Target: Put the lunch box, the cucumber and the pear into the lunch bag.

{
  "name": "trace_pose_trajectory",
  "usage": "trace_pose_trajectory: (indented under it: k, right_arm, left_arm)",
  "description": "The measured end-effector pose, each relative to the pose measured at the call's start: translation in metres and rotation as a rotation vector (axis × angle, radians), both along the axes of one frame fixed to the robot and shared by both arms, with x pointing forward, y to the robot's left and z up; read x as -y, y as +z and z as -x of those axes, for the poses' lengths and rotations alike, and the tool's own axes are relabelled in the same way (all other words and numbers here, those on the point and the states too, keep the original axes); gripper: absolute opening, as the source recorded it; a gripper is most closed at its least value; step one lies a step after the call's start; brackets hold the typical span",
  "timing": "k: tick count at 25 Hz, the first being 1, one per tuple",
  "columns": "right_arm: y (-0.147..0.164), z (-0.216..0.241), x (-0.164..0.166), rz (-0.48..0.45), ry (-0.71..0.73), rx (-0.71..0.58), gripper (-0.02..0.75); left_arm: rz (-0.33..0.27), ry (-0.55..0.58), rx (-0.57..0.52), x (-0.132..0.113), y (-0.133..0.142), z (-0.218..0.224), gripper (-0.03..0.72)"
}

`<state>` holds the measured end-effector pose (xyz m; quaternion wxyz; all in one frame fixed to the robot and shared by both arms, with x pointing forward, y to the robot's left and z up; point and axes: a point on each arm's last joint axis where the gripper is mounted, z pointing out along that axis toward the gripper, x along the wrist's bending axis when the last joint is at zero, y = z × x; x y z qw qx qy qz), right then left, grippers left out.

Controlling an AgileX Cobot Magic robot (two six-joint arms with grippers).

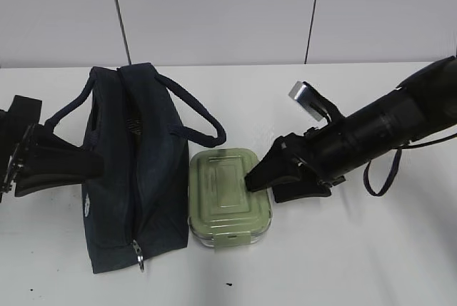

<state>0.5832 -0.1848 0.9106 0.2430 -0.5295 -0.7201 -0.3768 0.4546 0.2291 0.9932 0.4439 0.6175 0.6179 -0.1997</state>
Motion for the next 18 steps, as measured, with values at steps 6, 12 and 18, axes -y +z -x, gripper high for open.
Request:
trace_pose_trajectory:
  k: [6,12,18]
  right_arm:
    - [0.000,-0.004,-0.004,-0.005,-0.051,0.013,0.615]
    - [-0.008,-0.006,-0.005,-0.027,-0.076,-0.022,0.605]
    - [-0.032,-0.003,-0.007,-0.055,-0.058,-0.114,0.596]
  left_arm:
    - [0.000,0.000,0.000,0.000,0.000,0.000,-0.015]
    - [0.000,0.000,0.000,0.000,0.000,0.000,-0.015]
    - [0.000,0.000,0.000,0.000,0.000,0.000,-0.015]
